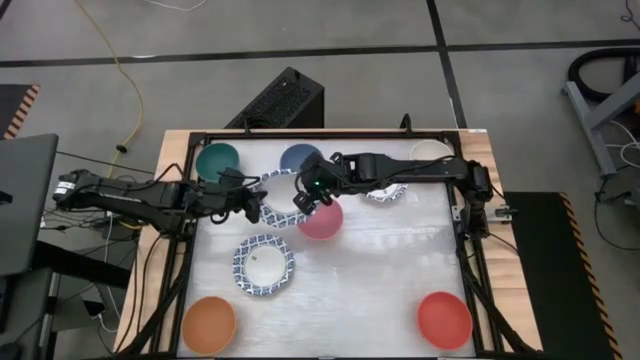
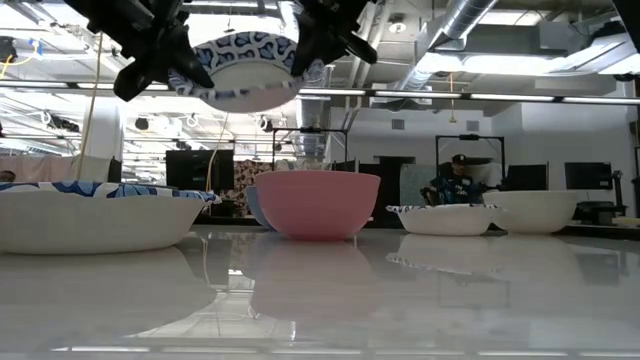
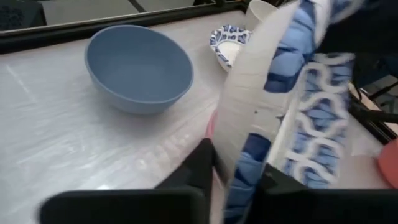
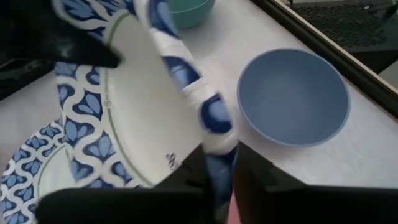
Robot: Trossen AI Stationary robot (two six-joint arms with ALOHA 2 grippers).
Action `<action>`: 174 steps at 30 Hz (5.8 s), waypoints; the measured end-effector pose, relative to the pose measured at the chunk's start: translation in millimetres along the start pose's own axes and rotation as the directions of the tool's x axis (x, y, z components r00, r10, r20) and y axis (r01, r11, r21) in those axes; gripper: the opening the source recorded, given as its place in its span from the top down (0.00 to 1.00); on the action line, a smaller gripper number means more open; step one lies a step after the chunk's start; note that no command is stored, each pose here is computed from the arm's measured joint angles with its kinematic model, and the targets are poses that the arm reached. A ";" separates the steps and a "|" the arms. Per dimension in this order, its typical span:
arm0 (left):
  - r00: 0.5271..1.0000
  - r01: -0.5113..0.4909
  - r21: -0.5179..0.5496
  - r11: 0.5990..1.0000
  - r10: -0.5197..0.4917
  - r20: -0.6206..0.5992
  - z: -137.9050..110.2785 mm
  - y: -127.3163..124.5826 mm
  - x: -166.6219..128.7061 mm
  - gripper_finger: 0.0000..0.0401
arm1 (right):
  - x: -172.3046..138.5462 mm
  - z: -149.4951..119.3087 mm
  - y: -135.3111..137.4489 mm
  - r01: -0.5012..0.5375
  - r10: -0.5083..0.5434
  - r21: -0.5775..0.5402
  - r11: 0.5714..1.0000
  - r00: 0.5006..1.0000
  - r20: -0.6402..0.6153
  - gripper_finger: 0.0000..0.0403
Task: Nest bowls inside each other
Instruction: Stack the bottom right patterned white paper bowl on top of the bottom left patterned white paper bowl, then stack the patterned white paper bowl on top of the patterned white paper bowl
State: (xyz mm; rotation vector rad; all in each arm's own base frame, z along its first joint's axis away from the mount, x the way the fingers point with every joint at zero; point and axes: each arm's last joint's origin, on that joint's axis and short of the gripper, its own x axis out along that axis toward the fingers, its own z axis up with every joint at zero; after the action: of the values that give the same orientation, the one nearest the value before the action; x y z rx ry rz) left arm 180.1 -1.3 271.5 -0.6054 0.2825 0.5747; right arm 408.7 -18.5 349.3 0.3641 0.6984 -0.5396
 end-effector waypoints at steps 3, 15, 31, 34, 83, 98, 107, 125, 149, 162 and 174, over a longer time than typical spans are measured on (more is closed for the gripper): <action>1.000 0.004 -0.017 1.000 -0.004 -0.004 -0.2 -0.1 0.0 0.98 | -0.3 0.1 0.3 -0.002 0.002 -0.012 1.000 1.000 0.001 0.70; 0.984 -0.035 -0.141 0.989 0.009 -0.179 1.2 6.1 -14.0 1.00 | -69.5 10.8 -22.1 -0.020 0.023 -0.074 0.997 0.998 0.050 0.43; 0.713 0.225 -0.007 0.974 -0.170 -0.680 -19.3 -6.2 -44.4 1.00 | -121.1 6.7 -44.4 -0.009 0.012 -0.070 0.998 0.999 0.042 0.44; 0.727 0.207 0.044 0.977 -0.124 -0.675 -22.2 -7.0 -39.8 1.00 | -118.1 5.5 -43.9 -0.002 0.004 -0.083 0.997 1.000 0.027 0.44; 0.635 0.246 0.183 0.952 -0.015 -0.772 -27.2 -10.8 12.4 0.37 | -81.7 -22.3 -48.3 0.183 -0.263 -0.309 0.933 0.935 -0.239 0.45; 0.788 0.264 0.092 0.960 -0.159 -0.595 4.1 -7.2 -26.0 0.37 | -45.5 -74.9 -74.2 0.328 -0.457 -0.406 0.853 0.845 -0.278 0.45; 0.858 0.435 0.004 0.901 -0.413 -0.306 36.1 -11.8 -56.6 0.37 | -34.6 -133.8 -95.0 0.200 -0.302 -0.374 0.906 0.924 -0.237 0.45; 0.877 0.402 -0.024 0.915 -0.393 -0.277 38.5 -8.6 -57.5 0.37 | 2.6 -181.3 -120.5 0.196 -0.366 -0.501 0.843 0.891 -0.269 0.44; 0.896 0.361 -0.027 0.932 -0.354 -0.268 37.7 -6.6 -56.8 0.37 | 20.4 -204.2 -130.2 0.107 -0.281 -0.512 0.852 0.920 -0.275 0.51; 0.928 0.281 -0.120 0.952 -0.301 -0.218 39.1 -5.1 -55.8 0.37 | 11.3 -188.4 -121.5 0.162 -0.266 -0.360 0.919 0.928 -0.262 0.97; 0.942 0.235 -0.210 0.949 -0.276 -0.191 40.0 -4.5 -55.5 0.37 | -49.8 -83.4 -62.5 0.122 -0.092 -0.597 0.793 0.993 0.080 0.99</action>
State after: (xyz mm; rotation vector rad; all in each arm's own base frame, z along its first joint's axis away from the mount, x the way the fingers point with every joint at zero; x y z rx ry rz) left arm 141.3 -3.5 327.9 -0.8733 0.3531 0.2821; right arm 298.5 -11.1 315.6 -0.2917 0.8089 -0.4024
